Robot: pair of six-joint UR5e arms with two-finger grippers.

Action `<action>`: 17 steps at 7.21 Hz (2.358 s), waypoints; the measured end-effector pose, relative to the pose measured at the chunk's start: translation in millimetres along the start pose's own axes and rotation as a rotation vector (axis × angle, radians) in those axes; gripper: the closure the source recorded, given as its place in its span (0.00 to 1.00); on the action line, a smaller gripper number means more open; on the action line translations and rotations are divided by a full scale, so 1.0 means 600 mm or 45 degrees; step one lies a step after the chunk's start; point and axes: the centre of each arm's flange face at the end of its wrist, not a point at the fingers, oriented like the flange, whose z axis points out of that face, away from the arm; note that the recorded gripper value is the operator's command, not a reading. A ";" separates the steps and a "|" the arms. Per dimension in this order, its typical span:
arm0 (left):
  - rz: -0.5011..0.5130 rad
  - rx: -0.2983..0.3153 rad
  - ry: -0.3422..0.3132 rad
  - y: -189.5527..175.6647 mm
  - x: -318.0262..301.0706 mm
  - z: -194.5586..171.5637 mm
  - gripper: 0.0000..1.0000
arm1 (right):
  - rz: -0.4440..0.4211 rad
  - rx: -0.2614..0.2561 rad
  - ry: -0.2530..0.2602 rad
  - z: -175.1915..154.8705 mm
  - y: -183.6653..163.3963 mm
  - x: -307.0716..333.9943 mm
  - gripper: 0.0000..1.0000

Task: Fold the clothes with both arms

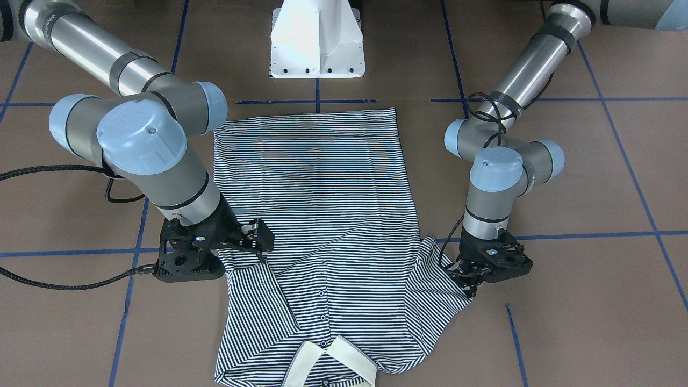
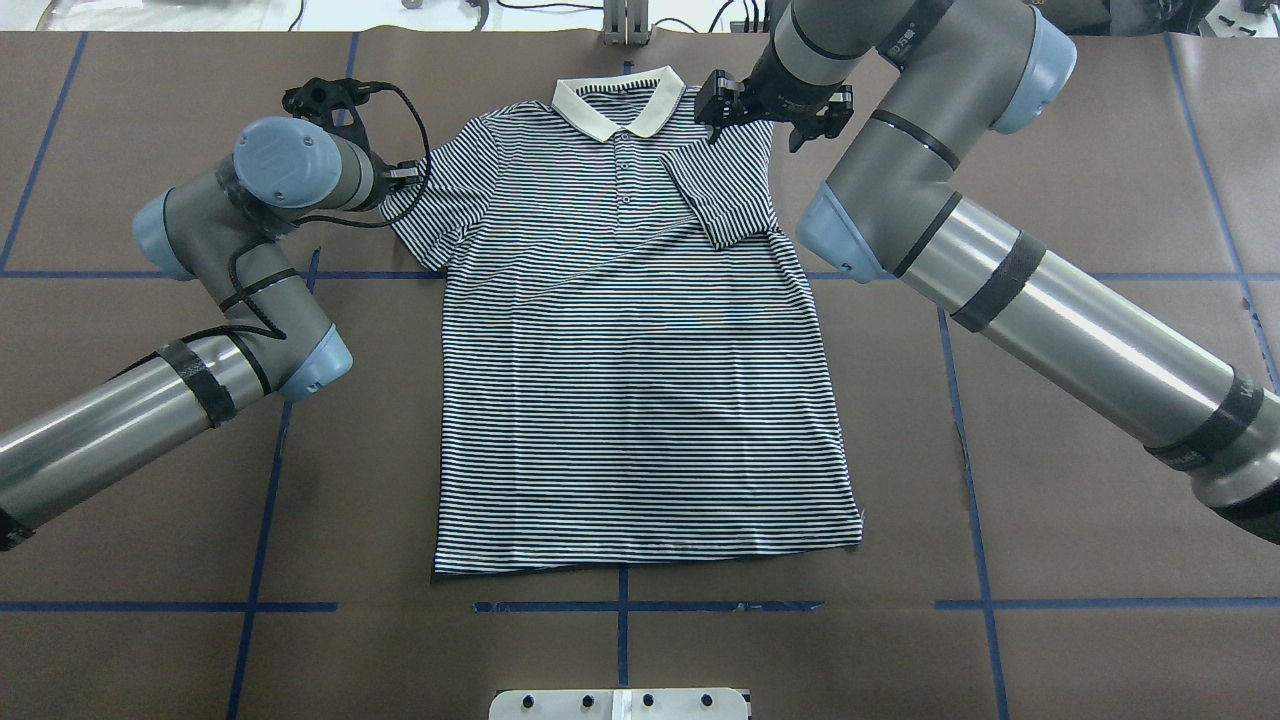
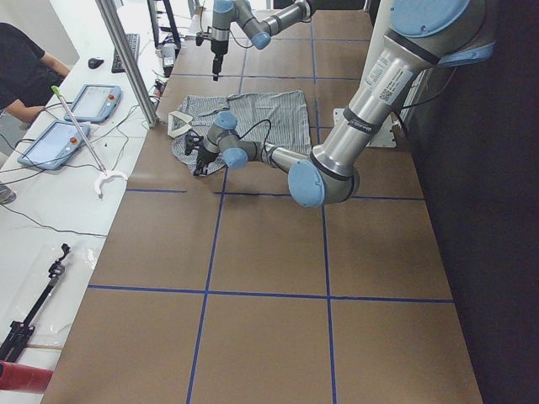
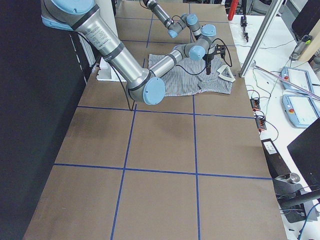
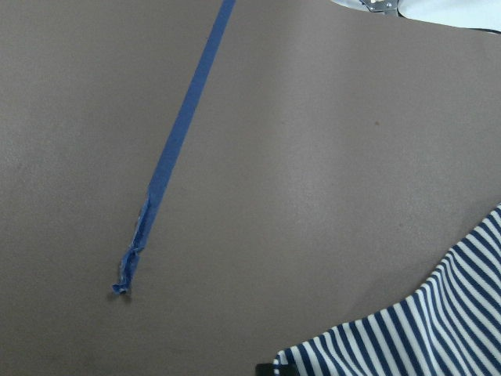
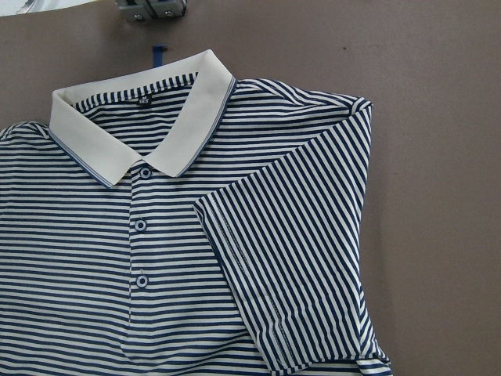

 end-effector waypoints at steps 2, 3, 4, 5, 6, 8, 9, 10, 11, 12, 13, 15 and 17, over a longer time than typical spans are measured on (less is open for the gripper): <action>-0.015 -0.043 0.020 -0.014 0.068 -0.062 1.00 | 0.000 0.001 0.000 0.000 -0.001 0.001 0.00; -0.056 -0.069 0.034 -0.023 0.120 -0.094 1.00 | 0.000 0.001 0.000 0.000 -0.001 0.001 0.00; -0.122 -0.089 0.051 -0.023 0.181 -0.108 1.00 | 0.001 0.000 0.001 0.001 0.000 0.003 0.00; -0.176 -0.116 0.050 -0.007 0.249 -0.102 1.00 | 0.001 0.002 -0.002 -0.001 0.002 0.003 0.00; -0.212 -0.136 0.043 0.009 0.294 -0.088 1.00 | 0.001 0.006 -0.009 -0.006 0.005 0.003 0.00; -0.233 -0.139 0.069 0.017 0.323 -0.077 0.68 | 0.004 0.008 -0.013 -0.010 0.017 0.019 0.00; -0.234 -0.135 0.088 0.018 0.324 -0.073 0.01 | 0.004 0.008 -0.012 -0.009 0.021 0.027 0.00; -0.230 -0.132 0.106 0.019 0.324 -0.069 0.00 | 0.004 0.007 -0.009 -0.007 0.023 0.032 0.00; -0.227 -0.129 0.126 0.018 0.325 -0.069 0.00 | 0.005 0.006 -0.006 -0.005 0.025 0.036 0.00; -0.224 -0.127 0.151 0.015 0.327 -0.074 0.00 | 0.008 0.004 -0.002 -0.003 0.026 0.041 0.00; -0.209 -0.142 0.190 0.014 0.329 -0.086 0.00 | 0.016 0.002 -0.003 -0.003 0.033 0.047 0.00; -0.143 -0.229 0.284 0.040 0.283 -0.137 0.00 | 0.096 -0.019 -0.016 0.001 0.111 0.072 0.00; -0.054 -0.296 0.322 0.080 0.185 -0.222 0.00 | 0.167 -0.059 -0.012 0.010 0.222 0.109 0.00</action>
